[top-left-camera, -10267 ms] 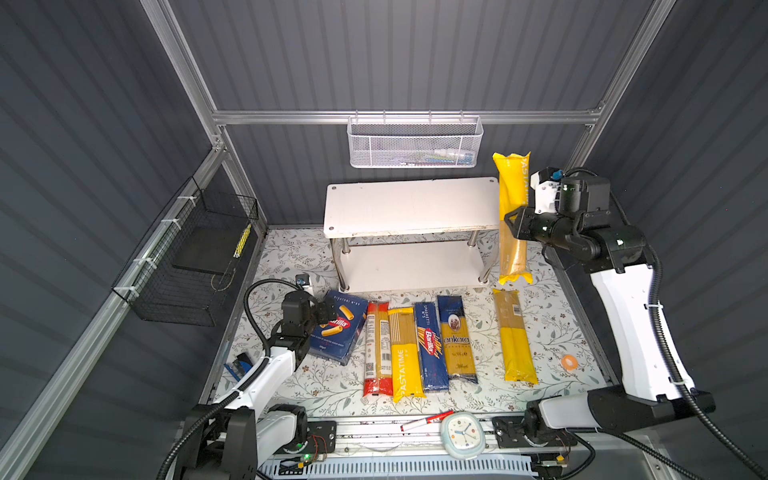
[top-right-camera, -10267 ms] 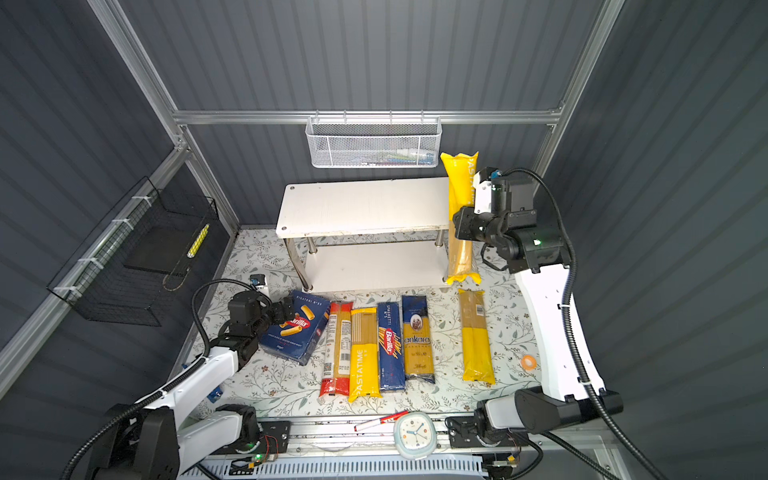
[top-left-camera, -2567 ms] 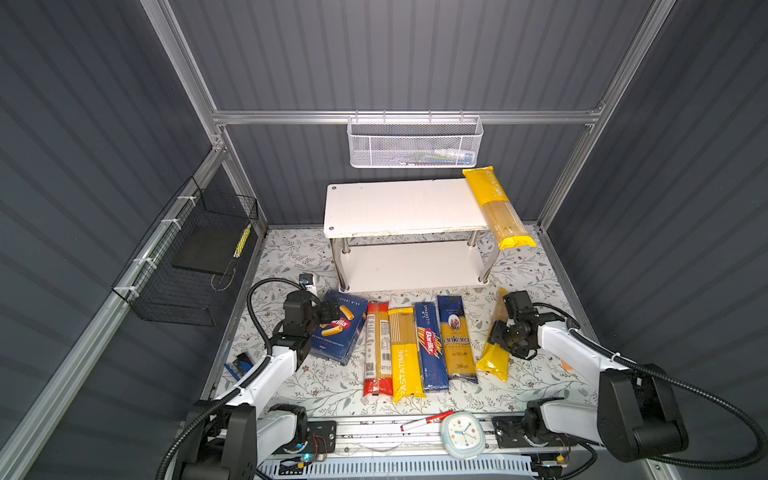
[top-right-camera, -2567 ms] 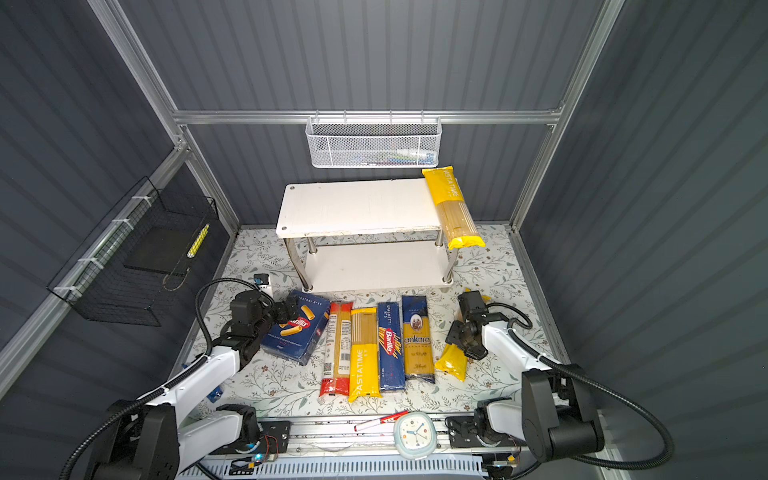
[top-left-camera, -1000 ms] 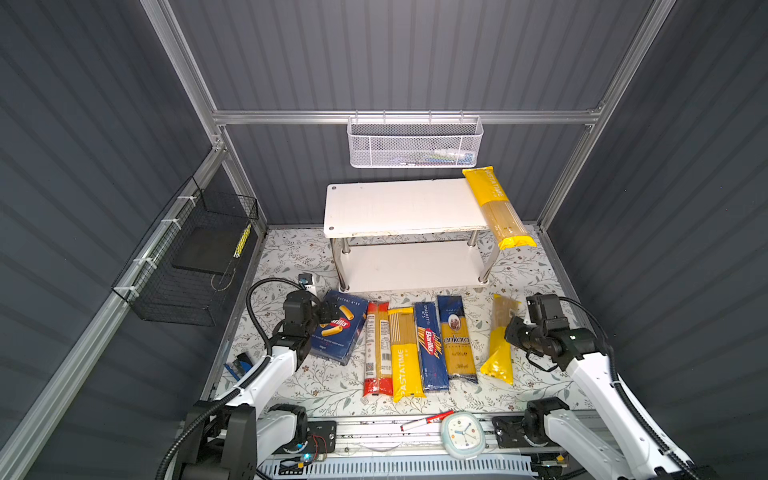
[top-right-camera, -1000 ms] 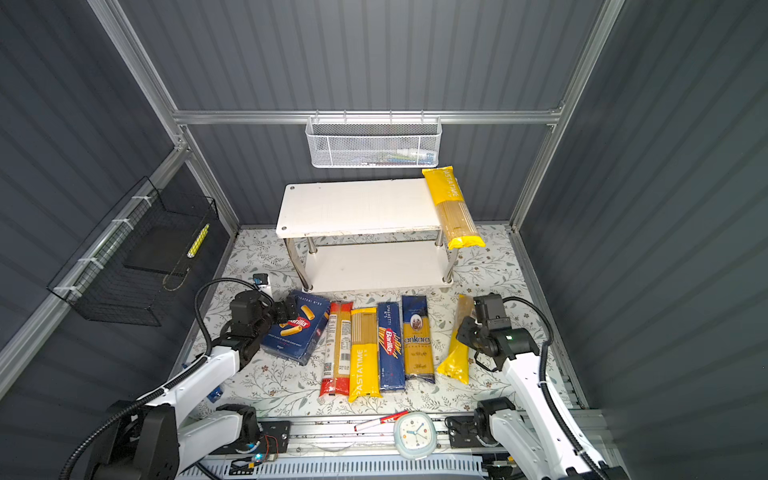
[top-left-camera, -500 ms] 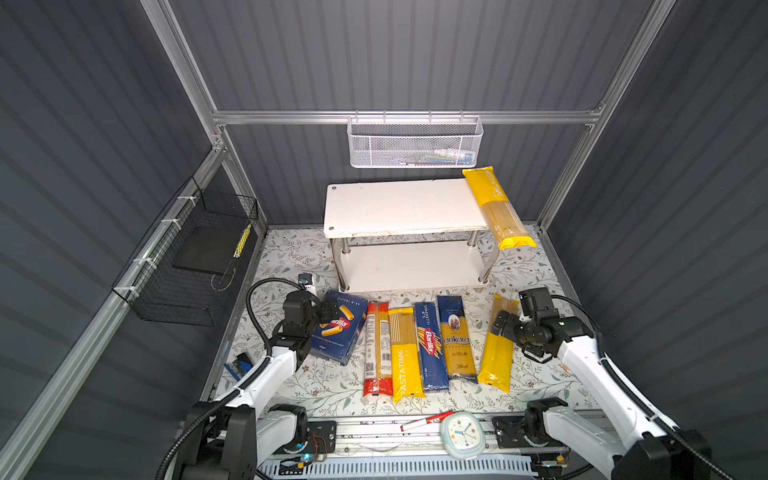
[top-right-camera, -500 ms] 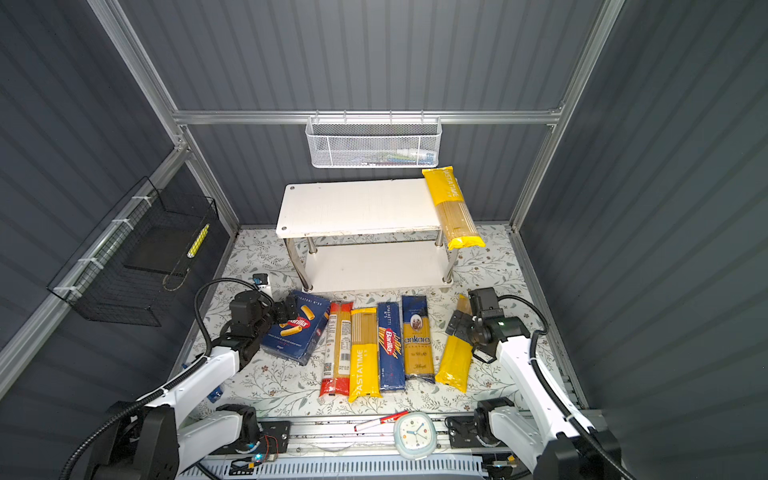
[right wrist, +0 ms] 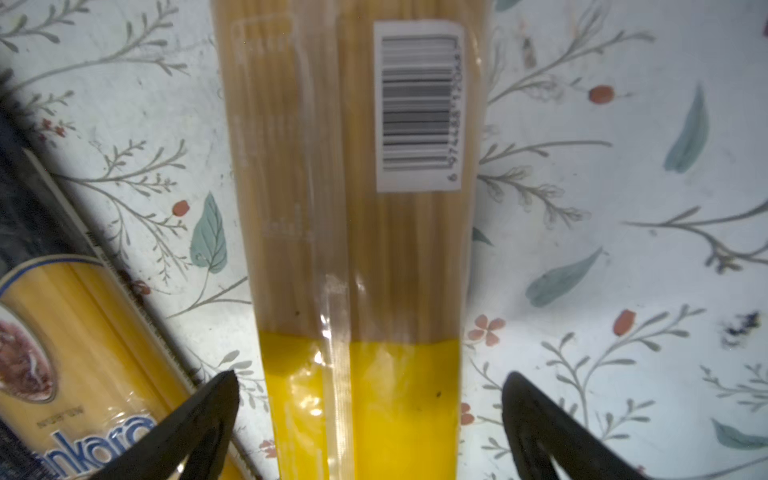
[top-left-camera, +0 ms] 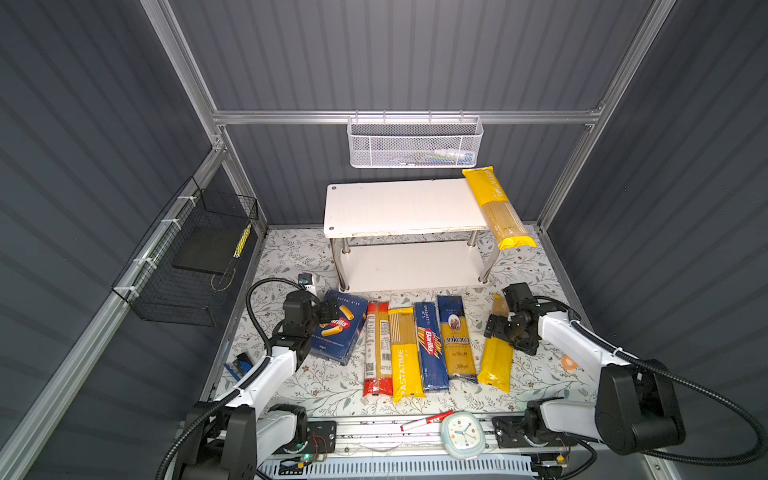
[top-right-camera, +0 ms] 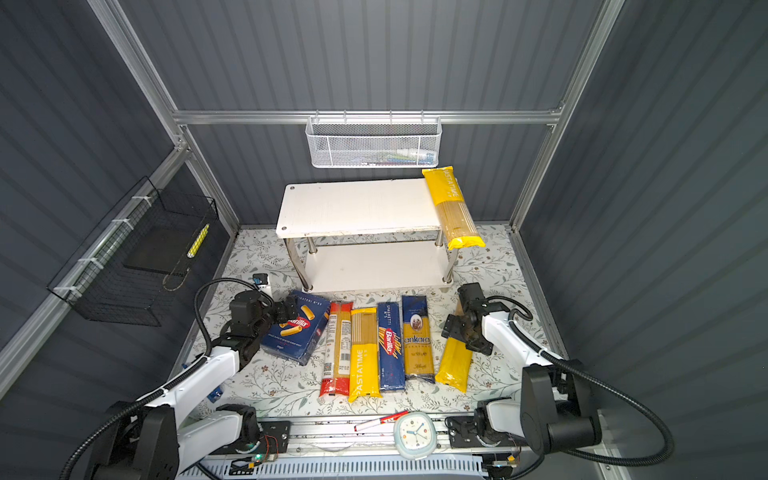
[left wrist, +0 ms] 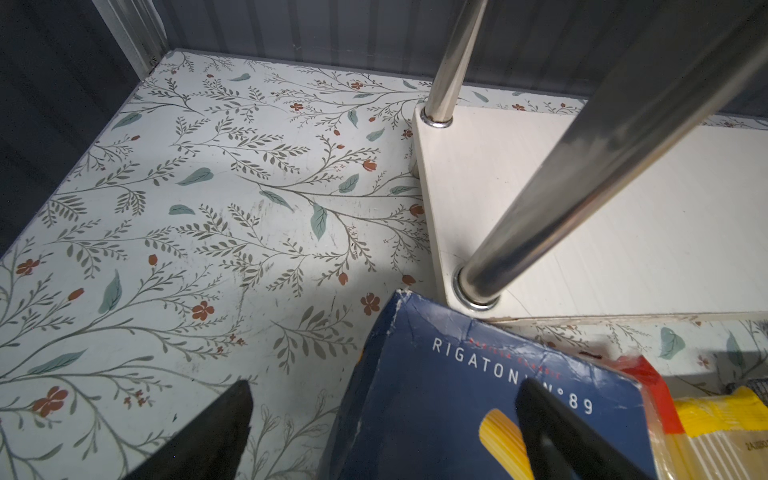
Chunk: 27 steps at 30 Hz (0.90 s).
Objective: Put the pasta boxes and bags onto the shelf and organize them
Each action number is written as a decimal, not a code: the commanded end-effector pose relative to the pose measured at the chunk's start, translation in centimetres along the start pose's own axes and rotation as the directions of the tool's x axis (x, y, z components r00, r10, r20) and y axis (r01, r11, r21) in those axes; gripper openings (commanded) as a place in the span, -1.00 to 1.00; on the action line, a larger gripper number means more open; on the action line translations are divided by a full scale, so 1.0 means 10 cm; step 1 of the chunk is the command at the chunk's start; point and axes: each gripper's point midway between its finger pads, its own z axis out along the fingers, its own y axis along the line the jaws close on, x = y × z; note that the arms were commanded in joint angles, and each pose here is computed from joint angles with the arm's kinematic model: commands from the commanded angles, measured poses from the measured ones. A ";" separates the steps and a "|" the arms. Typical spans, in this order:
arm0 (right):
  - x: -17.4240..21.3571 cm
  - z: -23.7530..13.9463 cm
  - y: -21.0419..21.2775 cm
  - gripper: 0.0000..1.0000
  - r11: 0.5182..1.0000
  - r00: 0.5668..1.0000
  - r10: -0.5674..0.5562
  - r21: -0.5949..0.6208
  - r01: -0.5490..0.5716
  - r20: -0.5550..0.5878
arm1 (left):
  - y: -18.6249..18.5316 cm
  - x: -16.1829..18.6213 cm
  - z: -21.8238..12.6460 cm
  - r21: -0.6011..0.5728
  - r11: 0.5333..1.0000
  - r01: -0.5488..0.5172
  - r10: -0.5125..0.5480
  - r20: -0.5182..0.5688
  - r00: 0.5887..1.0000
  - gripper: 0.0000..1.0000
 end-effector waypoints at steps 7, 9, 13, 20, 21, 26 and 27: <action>-0.09 0.12 0.05 0.98 1.000 1.000 -0.015 0.011 0.015 -0.013 | -0.01 -0.03 -0.02 0.001 1.000 -0.014 0.014 0.015 1.000 0.99; -0.09 0.13 0.04 0.98 1.000 1.000 -0.015 0.016 0.015 -0.018 | -0.01 -0.04 -0.03 0.000 1.000 -0.015 0.015 0.017 1.000 0.99; -0.07 0.18 0.04 0.98 1.000 1.000 -0.013 0.020 0.013 -0.029 | -0.01 -0.04 -0.03 0.001 1.000 -0.015 0.015 0.018 1.000 0.99; -0.04 0.25 0.09 0.88 1.000 0.998 -0.016 -0.003 0.016 -0.055 | -0.01 -0.03 -0.03 0.001 1.000 -0.014 0.014 0.017 1.000 0.99; -0.03 0.25 0.10 0.85 1.000 0.998 -0.019 -0.007 0.019 -0.059 | -0.01 -0.04 -0.03 0.000 1.000 -0.015 0.015 0.020 1.000 0.99; -0.01 0.28 0.13 0.71 0.999 0.998 -0.023 -0.033 0.020 -0.066 | 0.00 -0.03 -0.03 -0.004 1.000 -0.014 0.014 0.017 1.000 0.99; 0.00 0.28 0.14 0.68 0.999 0.997 -0.022 -0.037 0.020 -0.068 | 0.00 -0.04 -0.03 -0.007 1.000 -0.014 0.014 0.019 1.000 0.99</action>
